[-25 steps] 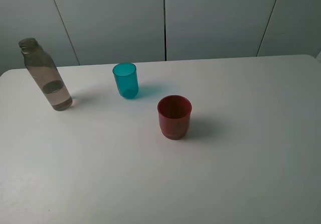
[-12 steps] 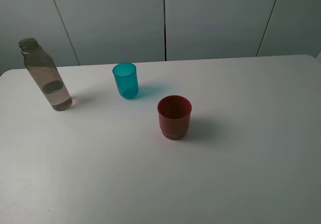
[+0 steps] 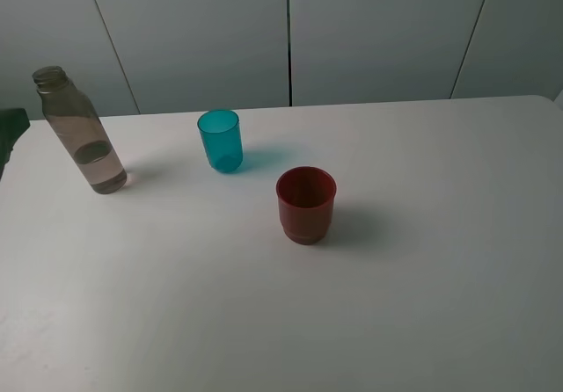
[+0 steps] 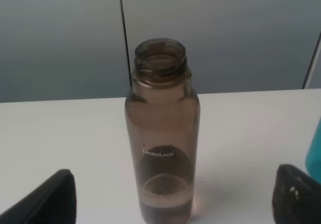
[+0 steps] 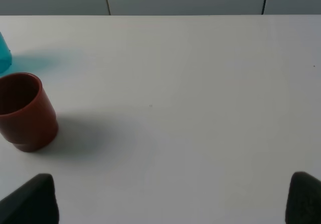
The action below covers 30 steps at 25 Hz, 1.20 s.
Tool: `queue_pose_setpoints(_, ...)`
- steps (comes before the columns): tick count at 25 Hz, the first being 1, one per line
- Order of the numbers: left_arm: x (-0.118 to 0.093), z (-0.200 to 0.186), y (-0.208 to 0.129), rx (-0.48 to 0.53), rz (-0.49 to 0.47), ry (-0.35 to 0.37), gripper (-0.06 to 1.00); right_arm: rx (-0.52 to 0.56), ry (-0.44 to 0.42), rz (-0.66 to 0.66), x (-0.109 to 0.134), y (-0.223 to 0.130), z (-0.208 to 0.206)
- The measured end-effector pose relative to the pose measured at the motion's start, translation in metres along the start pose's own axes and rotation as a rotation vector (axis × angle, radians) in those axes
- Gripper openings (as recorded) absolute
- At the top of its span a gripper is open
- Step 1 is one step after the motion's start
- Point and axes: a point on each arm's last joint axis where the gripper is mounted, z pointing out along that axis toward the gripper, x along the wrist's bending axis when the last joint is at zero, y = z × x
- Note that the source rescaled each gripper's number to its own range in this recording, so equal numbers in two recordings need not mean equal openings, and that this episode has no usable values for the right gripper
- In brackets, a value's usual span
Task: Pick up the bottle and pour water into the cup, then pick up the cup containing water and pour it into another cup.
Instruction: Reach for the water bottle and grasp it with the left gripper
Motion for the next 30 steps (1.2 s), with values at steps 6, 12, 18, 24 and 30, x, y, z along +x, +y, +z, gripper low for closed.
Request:
queue_pose_setpoints(6,0.001,0.016,-0.016,-0.044,0.001,0.006,1.00,0.000,0.000,0.000,0.000,0.000,0.000)
queue_pose_setpoints(12,0.004,0.037,-0.031,-0.042,-0.024,0.039,1.00,0.000,0.000,0.000,0.000,0.000,0.000)
queue_pose_setpoints(18,0.006,0.050,-0.037,-0.118,-0.001,0.059,1.00,0.000,0.000,0.000,0.000,0.000,0.000)
queue_pose_setpoints(24,0.010,0.068,-0.046,-0.116,0.005,0.106,1.00,0.000,0.000,0.000,0.000,0.000,0.000)
queue_pose_setpoints(30,0.009,0.096,-0.051,-0.112,-0.029,0.102,1.00,0.000,0.000,0.000,0.000,0.000,0.000)
